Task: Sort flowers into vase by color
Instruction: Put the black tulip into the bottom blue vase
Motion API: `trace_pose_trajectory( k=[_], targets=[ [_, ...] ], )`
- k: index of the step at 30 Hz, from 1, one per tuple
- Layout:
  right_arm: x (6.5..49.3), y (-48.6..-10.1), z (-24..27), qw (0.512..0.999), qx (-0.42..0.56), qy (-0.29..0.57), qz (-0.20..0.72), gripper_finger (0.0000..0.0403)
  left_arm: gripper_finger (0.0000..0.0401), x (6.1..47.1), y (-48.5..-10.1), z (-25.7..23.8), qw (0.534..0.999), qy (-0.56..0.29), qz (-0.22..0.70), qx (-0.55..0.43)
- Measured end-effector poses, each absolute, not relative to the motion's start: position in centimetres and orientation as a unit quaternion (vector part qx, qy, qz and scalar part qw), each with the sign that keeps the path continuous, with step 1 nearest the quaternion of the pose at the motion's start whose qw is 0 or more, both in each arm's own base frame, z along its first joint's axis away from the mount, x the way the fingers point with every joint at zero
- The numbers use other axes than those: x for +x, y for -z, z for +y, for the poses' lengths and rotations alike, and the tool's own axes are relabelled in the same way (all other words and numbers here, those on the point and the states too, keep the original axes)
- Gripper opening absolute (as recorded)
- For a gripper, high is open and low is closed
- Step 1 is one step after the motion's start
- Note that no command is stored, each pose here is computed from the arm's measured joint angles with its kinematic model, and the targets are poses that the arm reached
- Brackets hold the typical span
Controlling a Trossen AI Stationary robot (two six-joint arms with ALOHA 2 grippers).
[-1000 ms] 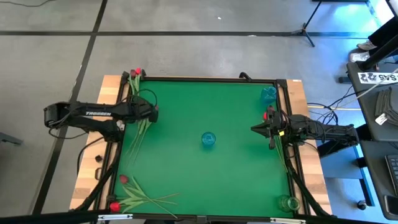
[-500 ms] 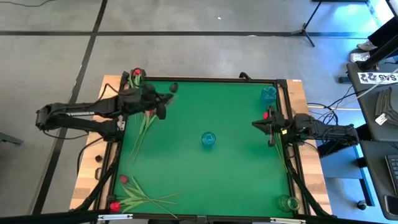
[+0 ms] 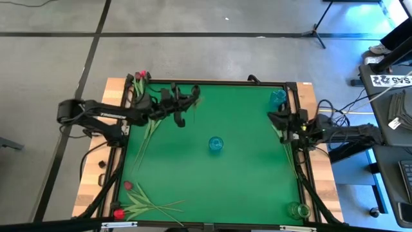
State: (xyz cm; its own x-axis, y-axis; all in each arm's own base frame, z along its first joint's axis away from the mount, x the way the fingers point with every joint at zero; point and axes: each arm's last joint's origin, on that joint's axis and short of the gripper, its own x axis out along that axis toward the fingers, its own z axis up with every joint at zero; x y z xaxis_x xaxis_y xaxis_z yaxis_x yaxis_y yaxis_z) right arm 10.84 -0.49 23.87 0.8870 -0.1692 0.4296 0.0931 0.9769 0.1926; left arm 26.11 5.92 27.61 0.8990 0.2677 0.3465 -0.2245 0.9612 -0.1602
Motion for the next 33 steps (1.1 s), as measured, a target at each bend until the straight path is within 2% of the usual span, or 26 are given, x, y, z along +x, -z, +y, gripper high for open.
trace_pose_trajectory(
  k=[2, 6, 11, 15, 18, 23, 27, 33],
  targets=[
    [11.7, -23.7, -0.7, 0.962, 0.110, 0.100, -0.227, 0.0031, 0.0004, 26.3, -27.7, 5.6, 0.969, -0.123, -0.207, -0.055],
    [13.2, -22.6, -1.1, 0.964, 0.084, 0.180, -0.178, 0.0031, 0.0004, 26.5, -27.8, 4.2, 0.970, -0.115, -0.212, -0.009],
    [16.2, -23.3, -0.7, 0.982, 0.062, 0.116, -0.136, 0.0059, 0.0005, 26.3, -28.5, 2.4, 0.967, -0.108, -0.231, 0.007],
    [19.2, -24.8, -0.4, 0.991, 0.059, 0.064, -0.104, 0.0121, 0.0005, 25.8, -29.3, 1.7, 0.964, -0.096, -0.248, -0.009],
    [21.3, -24.5, -0.4, 0.995, 0.055, 0.063, -0.055, 0.0168, 0.0005, 26.0, -28.9, 1.6, 0.966, -0.092, -0.239, -0.023],
    [23.7, -24.2, -0.2, 0.996, 0.072, 0.040, -0.030, 0.0227, 0.0005, 26.2, -28.7, 1.9, 0.966, -0.103, -0.234, -0.037],
    [25.2, -23.9, -0.2, 0.996, 0.075, 0.036, -0.018, 0.0250, 0.0005, 26.1, -28.7, 2.0, 0.966, -0.103, -0.234, -0.036],
    [28.2, -24.8, 0.0, 0.998, 0.060, 0.006, -0.022, 0.0255, 0.0005, 26.4, -28.2, 2.2, 0.969, -0.105, -0.221, -0.039]
  ],
)
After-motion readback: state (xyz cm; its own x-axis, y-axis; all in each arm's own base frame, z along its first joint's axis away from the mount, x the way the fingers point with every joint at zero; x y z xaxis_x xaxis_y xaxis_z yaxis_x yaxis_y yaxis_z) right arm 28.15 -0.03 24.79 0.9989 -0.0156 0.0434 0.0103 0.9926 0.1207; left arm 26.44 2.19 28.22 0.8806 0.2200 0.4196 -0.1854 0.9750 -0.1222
